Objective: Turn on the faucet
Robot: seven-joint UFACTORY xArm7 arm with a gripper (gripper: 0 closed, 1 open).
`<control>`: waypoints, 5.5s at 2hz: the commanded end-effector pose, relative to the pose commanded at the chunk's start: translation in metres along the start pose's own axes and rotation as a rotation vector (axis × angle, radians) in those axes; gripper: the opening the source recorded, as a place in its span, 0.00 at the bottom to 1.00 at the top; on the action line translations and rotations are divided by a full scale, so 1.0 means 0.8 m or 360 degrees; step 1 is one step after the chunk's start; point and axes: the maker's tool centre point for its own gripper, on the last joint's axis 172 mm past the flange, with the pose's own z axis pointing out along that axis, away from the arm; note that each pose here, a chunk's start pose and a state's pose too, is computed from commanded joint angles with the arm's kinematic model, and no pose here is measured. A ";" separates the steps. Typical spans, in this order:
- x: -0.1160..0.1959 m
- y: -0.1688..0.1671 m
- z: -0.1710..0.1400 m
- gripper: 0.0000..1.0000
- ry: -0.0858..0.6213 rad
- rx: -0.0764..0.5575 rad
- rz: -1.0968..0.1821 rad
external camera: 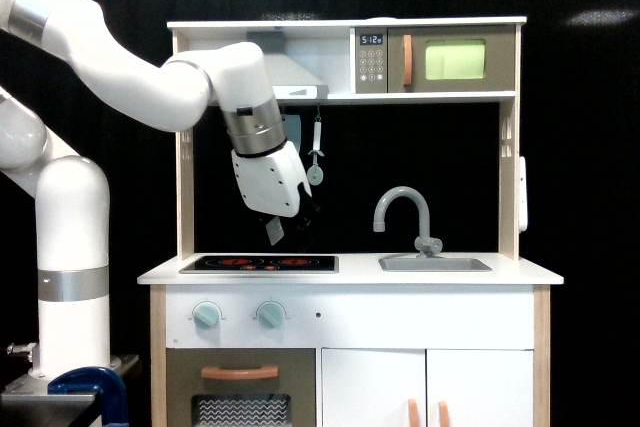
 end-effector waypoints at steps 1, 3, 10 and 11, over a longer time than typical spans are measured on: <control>0.040 -0.007 0.023 1.00 0.0429 0.0326 -0.0344; 0.084 -0.052 0.041 1.00 0.1107 0.0477 -0.0457; 0.292 -0.046 0.169 1.00 0.1261 0.0576 -0.0518; 0.285 -0.019 0.166 1.00 0.1261 0.0576 -0.0518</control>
